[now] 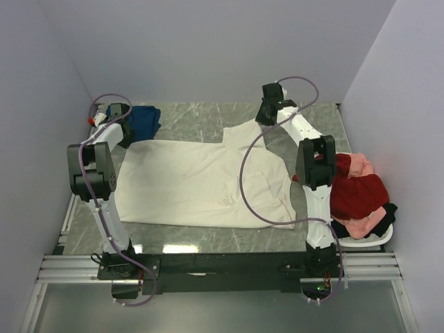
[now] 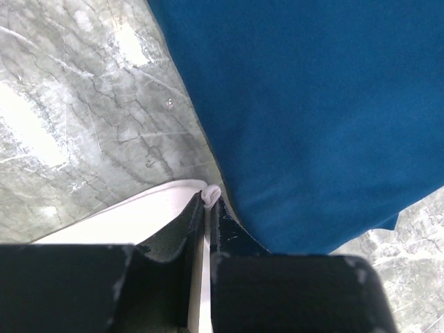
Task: Fold and stack the t-shirts
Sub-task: Fold the tshirt
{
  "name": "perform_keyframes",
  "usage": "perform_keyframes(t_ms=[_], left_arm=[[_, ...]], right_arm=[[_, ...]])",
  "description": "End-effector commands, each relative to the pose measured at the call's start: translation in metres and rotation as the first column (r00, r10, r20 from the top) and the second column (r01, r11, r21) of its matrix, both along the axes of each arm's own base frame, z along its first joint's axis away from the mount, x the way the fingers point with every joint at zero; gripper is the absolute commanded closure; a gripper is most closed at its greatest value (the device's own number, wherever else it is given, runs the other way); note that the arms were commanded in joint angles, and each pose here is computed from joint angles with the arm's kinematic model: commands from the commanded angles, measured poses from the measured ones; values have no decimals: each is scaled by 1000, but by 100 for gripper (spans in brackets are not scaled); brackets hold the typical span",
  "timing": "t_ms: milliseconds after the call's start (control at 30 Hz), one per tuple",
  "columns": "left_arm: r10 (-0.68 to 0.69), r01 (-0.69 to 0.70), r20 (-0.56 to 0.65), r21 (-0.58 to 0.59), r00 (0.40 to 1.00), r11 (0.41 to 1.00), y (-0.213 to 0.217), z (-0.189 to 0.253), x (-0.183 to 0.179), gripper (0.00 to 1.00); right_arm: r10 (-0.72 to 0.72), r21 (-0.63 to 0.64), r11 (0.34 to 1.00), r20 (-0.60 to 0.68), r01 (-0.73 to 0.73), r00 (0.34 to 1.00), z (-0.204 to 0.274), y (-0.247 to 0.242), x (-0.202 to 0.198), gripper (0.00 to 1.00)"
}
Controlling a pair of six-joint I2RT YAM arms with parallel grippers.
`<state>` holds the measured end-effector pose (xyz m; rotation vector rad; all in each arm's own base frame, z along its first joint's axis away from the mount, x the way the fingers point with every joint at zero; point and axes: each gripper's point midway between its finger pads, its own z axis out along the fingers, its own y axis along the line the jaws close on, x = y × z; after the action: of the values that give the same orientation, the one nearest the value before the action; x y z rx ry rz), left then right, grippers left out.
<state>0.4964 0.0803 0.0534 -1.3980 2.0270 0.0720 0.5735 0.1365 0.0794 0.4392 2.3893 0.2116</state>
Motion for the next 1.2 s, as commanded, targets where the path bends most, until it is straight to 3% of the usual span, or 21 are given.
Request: perform_keyframes(t_ms=[0,367,633,833,1167], left_arm=[[-15,14,88,12,996,1000,4,38,10,99],[-44,43,142,10,989,999,11,59,31,99],[-68,68,166,5,984,998,8,67,38,99],[-63,68,211,-13,975,998,2,77,20,99],[22,-6,236,-65,971,998,-6,68,-46,99]], right_arm=[[-18,10,1000,164,17,986,81,-13,8,100],[-20,0,1000,251,20,968,132,-32,1,100],[0,14,1000,238,-3,971,132,-33,-18,100],[-4,67,998,206,-10,979,120,-30,-58,100],[-2,107,994,182,-18,983,91,-16,-163,100]])
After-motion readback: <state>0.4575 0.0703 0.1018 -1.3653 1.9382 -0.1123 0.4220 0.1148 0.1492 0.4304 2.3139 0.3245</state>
